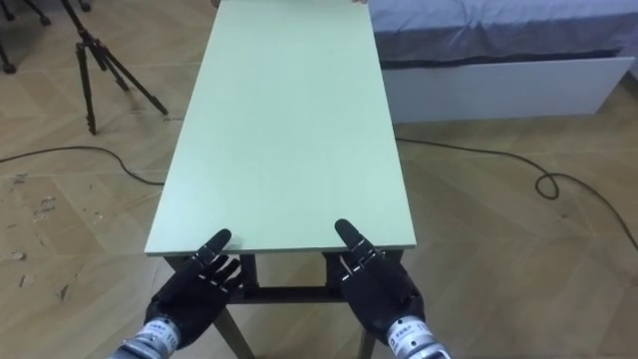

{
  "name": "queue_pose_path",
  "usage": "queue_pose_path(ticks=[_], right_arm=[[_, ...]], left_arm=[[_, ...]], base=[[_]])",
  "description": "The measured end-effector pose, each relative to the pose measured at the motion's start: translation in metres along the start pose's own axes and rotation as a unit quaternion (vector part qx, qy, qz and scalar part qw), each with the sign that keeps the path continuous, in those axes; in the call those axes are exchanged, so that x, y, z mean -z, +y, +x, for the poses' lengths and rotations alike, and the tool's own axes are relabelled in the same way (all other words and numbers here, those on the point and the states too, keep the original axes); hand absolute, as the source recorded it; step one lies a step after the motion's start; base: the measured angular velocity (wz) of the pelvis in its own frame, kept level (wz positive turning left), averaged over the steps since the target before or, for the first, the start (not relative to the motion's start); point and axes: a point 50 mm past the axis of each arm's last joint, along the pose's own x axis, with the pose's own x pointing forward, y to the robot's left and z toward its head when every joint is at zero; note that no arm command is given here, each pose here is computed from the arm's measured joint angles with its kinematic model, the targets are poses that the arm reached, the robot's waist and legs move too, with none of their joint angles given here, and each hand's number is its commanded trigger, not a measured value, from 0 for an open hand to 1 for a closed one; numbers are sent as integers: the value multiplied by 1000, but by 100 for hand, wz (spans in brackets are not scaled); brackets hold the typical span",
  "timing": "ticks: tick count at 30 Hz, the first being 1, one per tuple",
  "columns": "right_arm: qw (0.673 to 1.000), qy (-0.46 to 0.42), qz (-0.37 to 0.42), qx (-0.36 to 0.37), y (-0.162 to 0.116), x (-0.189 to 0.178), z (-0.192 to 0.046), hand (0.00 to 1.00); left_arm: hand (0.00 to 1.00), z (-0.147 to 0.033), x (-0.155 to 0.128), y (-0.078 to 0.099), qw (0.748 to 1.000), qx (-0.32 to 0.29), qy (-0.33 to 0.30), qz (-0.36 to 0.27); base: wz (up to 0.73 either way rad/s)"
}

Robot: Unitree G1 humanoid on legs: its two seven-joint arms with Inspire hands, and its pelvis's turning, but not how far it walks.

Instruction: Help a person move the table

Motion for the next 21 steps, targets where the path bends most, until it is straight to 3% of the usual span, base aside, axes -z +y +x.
queue_pose_path(ticks=[3, 10, 21], right_arm=[[1000, 0, 4, -1, 0, 0, 0, 0], [1000, -3, 14, 1, -2, -2, 0, 0], [1000, 2, 6, 5, -4, -2, -1, 0]], left_arm=[[0, 1, 0, -3, 999, 7, -6, -35], [0, 3, -3, -16, 998, 37, -9, -53], [0, 2, -6, -20, 997, 47, -9, -59]], base=[[0], [1], [0]])
